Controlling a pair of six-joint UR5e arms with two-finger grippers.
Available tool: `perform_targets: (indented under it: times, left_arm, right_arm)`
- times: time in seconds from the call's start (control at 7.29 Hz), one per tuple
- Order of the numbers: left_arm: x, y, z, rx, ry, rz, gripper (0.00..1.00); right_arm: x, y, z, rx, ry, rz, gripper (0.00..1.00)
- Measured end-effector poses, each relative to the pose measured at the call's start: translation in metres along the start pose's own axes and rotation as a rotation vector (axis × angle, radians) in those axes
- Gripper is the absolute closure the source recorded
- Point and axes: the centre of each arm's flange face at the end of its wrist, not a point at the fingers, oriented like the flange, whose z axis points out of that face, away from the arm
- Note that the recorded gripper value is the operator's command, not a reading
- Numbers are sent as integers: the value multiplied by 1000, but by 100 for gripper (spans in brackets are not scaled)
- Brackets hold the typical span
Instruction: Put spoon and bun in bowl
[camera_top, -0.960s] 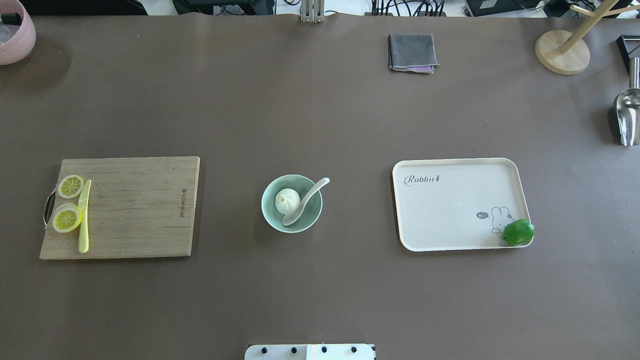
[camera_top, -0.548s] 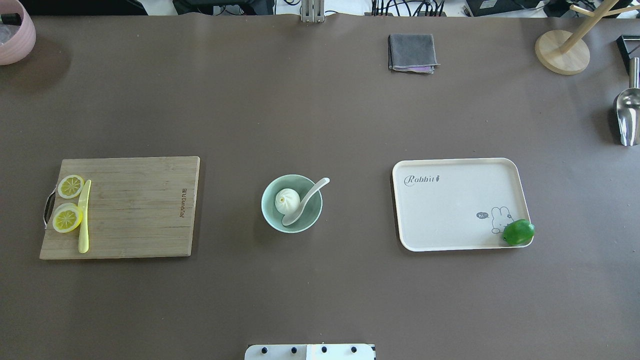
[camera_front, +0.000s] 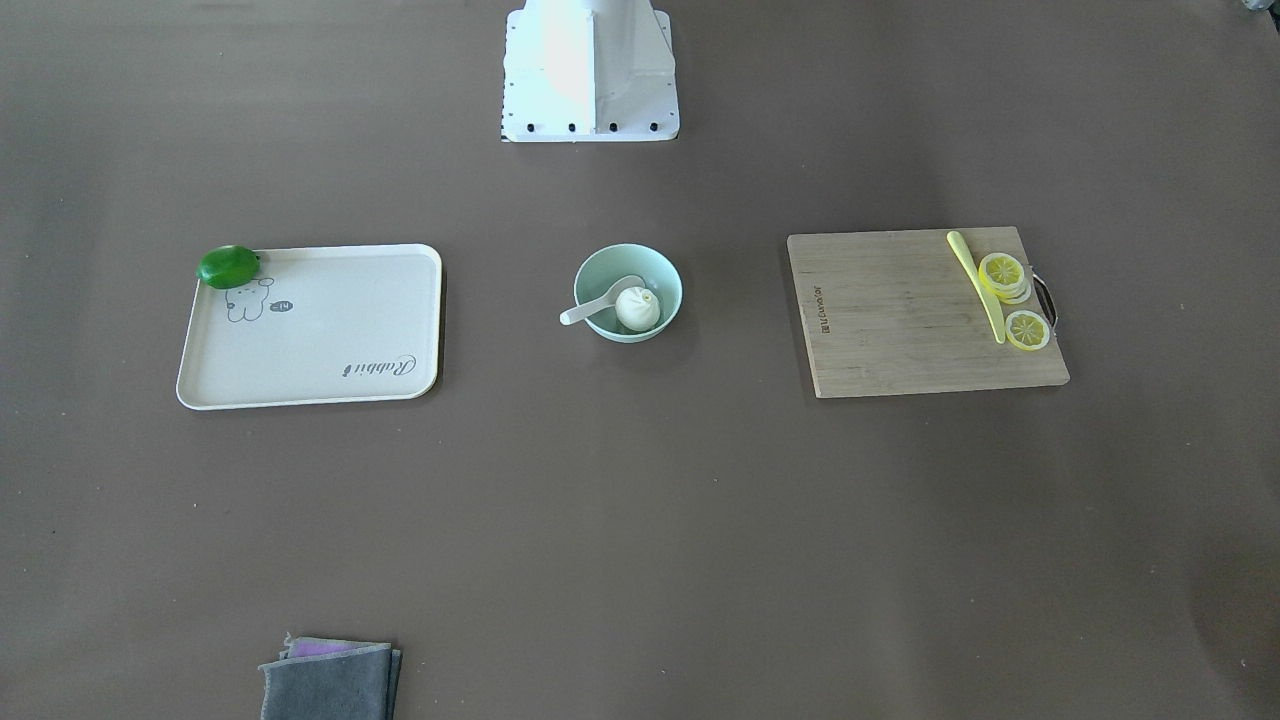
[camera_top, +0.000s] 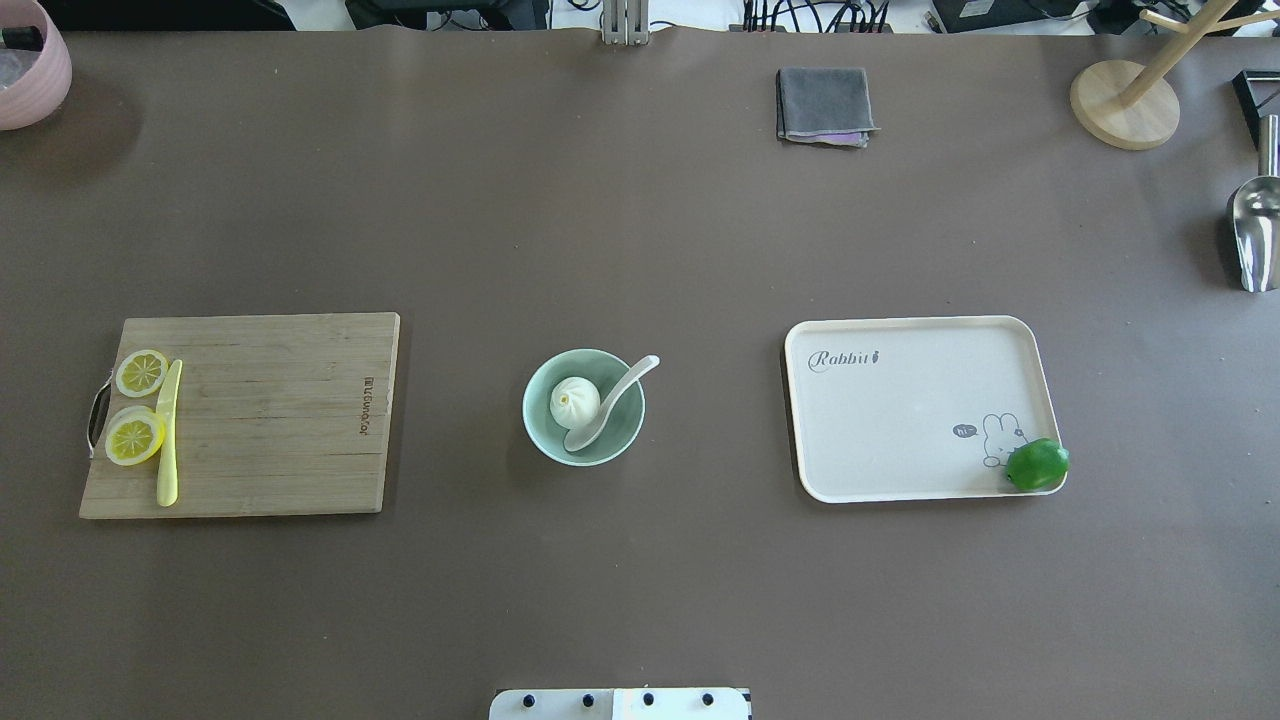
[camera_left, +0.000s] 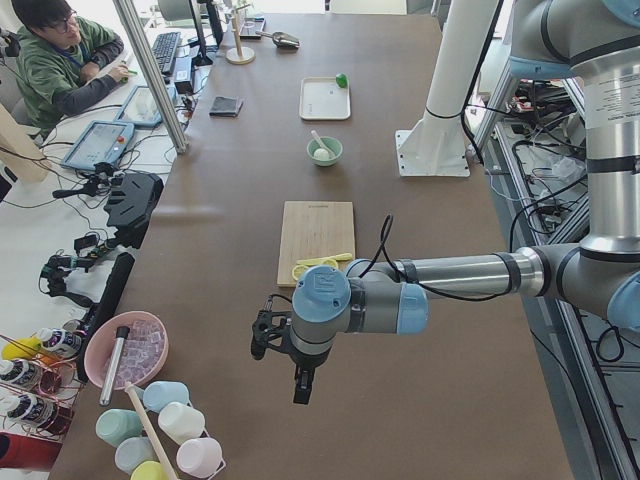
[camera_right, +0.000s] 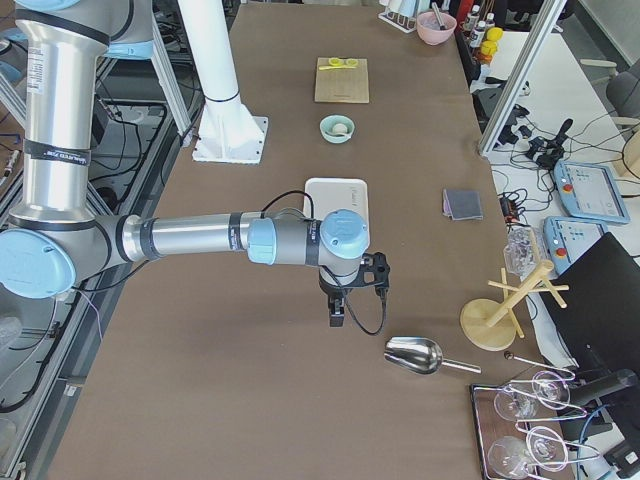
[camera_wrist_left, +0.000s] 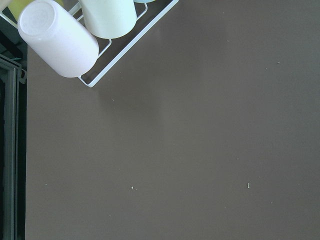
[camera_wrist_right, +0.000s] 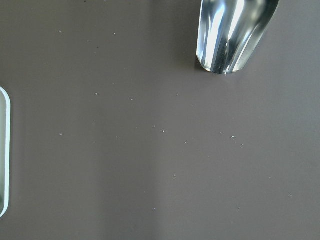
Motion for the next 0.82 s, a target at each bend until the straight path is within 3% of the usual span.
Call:
perform_targets:
  times: [0.82]
  left_arm:
    - [-1,-1,14,-5,19,15,1]
  right_arm:
    - [-1,-5,11,-23,29,-9,0]
